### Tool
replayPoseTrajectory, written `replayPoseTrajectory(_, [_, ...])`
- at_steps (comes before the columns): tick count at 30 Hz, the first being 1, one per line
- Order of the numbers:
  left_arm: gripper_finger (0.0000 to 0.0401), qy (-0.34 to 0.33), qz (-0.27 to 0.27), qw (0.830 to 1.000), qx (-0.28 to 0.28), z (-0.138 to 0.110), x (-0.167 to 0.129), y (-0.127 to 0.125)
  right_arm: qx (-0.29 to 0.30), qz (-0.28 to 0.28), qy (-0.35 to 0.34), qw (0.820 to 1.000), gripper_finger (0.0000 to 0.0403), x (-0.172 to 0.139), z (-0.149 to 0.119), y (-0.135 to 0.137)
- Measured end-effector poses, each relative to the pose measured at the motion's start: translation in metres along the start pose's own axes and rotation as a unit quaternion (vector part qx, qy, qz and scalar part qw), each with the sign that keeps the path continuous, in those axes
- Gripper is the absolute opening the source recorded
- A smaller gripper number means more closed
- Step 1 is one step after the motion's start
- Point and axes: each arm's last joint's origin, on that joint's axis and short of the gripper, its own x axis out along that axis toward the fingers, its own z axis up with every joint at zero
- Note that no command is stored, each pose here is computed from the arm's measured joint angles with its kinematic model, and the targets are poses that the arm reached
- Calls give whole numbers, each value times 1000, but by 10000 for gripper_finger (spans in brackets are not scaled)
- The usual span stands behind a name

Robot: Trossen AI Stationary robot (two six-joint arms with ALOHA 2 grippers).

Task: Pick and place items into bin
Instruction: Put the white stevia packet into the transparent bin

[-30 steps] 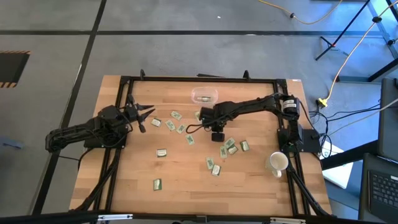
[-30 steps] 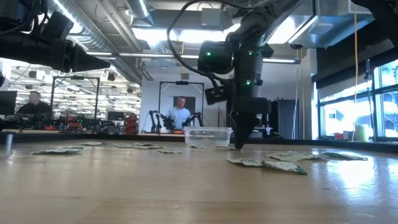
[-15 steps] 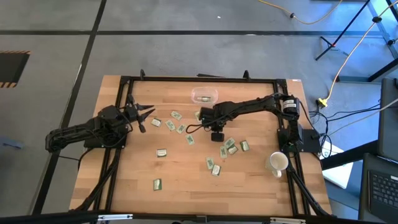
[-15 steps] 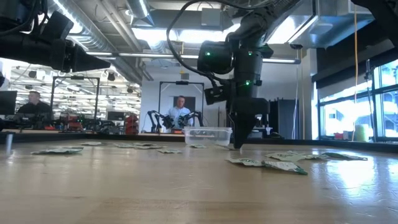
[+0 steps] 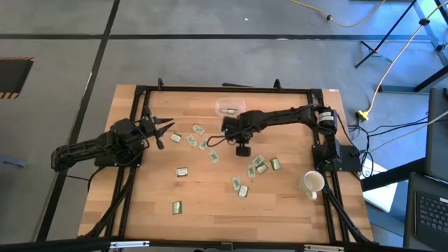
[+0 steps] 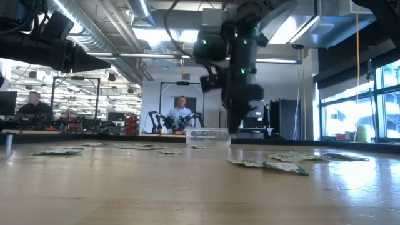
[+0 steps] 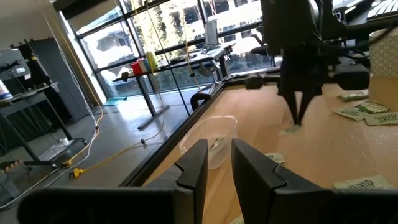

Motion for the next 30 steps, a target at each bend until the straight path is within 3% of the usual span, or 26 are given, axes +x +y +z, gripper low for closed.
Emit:
replayPoseTrajectory(7, [68,0,0,1000,0,0,0,0,11,-101,-60,993,7,-41,22,-54])
replayPoseTrajectory(12, [68,0,0,1000,0,0,0,0,63,-123,-93,986,7,-43,18,-98])
replayPoseTrajectory(15, [68,0,0,1000,0,0,0,0,83,-91,-87,988,7,-33,5,-115])
replayPoseTrajectory(21, [68,0,0,1000,0,0,0,0,105,-63,-87,989,7,-13,-10,-127])
replayPoseTrajectory(30, [68,0,0,1000,0,0,0,0,104,-59,-79,990,7,6,-20,-121])
